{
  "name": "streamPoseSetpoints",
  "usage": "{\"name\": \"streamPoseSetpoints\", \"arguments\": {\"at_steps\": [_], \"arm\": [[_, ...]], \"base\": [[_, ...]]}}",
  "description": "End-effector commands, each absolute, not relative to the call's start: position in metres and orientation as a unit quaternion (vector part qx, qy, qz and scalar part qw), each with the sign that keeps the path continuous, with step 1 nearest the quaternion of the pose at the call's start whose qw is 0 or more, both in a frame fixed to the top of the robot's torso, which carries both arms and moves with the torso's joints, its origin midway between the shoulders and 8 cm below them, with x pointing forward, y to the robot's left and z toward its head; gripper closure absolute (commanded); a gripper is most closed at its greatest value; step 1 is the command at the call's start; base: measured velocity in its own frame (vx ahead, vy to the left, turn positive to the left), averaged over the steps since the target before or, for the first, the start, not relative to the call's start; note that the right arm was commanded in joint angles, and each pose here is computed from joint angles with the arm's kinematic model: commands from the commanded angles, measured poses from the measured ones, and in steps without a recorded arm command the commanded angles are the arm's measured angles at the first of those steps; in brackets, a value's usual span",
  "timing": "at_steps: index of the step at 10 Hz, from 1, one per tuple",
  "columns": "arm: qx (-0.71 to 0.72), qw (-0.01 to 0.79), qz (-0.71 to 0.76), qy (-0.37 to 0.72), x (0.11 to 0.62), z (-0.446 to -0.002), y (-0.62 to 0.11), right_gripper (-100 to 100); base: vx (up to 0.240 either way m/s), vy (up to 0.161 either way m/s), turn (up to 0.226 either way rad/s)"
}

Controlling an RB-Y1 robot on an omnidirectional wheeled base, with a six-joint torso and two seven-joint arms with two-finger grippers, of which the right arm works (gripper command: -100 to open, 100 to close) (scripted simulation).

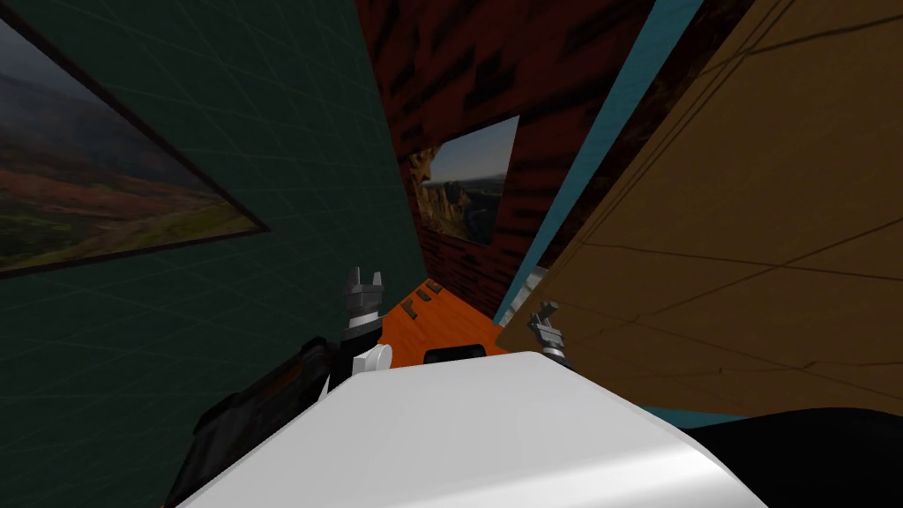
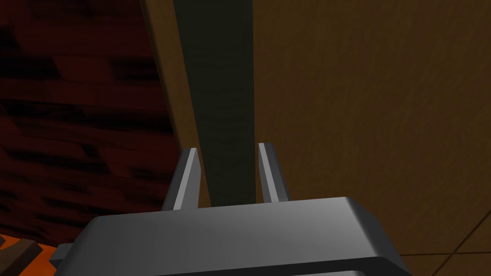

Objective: Pull the door open

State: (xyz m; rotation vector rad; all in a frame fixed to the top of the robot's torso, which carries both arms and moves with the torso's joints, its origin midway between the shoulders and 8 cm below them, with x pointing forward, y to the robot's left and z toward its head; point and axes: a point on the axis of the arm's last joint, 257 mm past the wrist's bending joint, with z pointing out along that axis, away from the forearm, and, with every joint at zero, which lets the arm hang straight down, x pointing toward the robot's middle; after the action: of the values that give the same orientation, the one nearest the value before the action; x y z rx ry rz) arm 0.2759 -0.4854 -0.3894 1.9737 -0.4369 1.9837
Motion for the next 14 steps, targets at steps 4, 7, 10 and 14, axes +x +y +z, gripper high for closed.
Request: {"name": "streamPoseSetpoints", "arguments": {"at_steps": [4, 7, 10, 14], "arm": [[0.697, 0.121, 0.697, -0.12, 0.273, -0.391, -0.458, 100], [0.7, 0.108, 0.698, -0.107, 0.271, -0.392, -0.444, 100], [0.702, 0.083, 0.702, -0.082, 0.266, -0.392, -0.424, 100], [0.705, 0.066, 0.703, -0.067, 0.262, -0.393, -0.411, 100]], "base": [[-0.231, 0.007, 0.05], [-0.161, -0.012, 0.047], [-0.228, -0.032, 0.058], [-0.179, -0.029, 0.062]]}}
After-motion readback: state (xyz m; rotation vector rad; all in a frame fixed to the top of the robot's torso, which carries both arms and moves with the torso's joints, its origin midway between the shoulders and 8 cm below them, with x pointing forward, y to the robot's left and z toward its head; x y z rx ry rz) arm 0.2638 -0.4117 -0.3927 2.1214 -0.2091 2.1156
